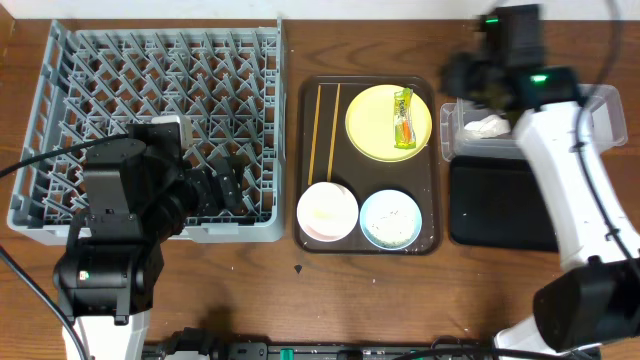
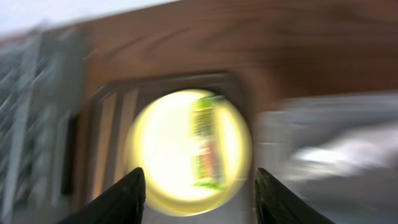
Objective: Sort waste into correct bins and load items into the dishwasher
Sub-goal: 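Grasp the snack wrapper with the right gripper, drop it in the clear bin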
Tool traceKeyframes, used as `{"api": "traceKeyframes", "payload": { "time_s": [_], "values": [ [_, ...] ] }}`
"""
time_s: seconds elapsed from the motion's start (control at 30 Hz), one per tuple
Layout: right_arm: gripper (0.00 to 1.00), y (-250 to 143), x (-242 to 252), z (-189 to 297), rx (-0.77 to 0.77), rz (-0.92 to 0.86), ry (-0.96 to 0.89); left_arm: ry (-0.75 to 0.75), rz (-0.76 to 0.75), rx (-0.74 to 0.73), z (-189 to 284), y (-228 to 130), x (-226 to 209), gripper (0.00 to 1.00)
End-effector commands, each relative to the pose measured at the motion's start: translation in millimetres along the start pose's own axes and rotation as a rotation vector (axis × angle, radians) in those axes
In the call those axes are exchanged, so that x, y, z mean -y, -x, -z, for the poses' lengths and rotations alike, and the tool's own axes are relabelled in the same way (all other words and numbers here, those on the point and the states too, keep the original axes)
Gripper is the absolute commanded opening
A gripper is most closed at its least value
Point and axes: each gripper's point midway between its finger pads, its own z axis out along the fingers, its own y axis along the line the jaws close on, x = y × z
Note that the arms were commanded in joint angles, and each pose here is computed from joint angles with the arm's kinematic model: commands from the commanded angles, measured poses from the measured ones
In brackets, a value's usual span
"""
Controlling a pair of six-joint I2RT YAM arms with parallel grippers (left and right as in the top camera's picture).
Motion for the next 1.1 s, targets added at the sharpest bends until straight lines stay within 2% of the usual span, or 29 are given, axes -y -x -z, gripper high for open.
{"api": "traceKeyframes", "payload": {
  "time_s": [0.0, 0.17, 0.33, 0.6, 0.63, 0.7, 0.73, 0.87, 1.07],
  "values": [
    [0.54, -28, -24, -32, -0.063, 0.172, -0.055, -0.019, -0.022, 0.020, 6, 7, 6, 0.91],
    [0.54, -46, -3, -86, -0.076, 0.212, -0.282, -0.019, -0.022, 0.020, 6, 7, 6, 0.91],
    [0.55, -63, 14, -135, -0.108, 0.198, -0.330, -0.019, -0.022, 0.020, 6, 7, 6, 0.91],
    [0.42, -108, 42, -183, -0.237, 0.150, -0.368, -0.019, -0.022, 0.020, 6, 7, 6, 0.91],
    [0.35, -113, 44, -185, -0.248, 0.111, -0.374, -0.019, -0.021, 0.019, 6, 7, 6, 0.91],
    [0.08, -116, 42, -185, -0.259, 0.091, -0.357, -0.019, -0.021, 0.019, 6, 7, 6, 0.91],
    [0.02, -113, 37, -182, -0.255, 0.085, -0.338, -0.019, -0.022, 0.020, 6, 7, 6, 0.91],
    [0.01, -80, 18, -147, -0.188, 0.036, -0.248, -0.019, -0.022, 0.020, 6, 7, 6, 0.91],
    [0.01, -19, 37, -56, -0.018, -0.261, -0.239, -0.019, -0.022, 0.020, 6, 7, 6, 0.91]
  ]
}}
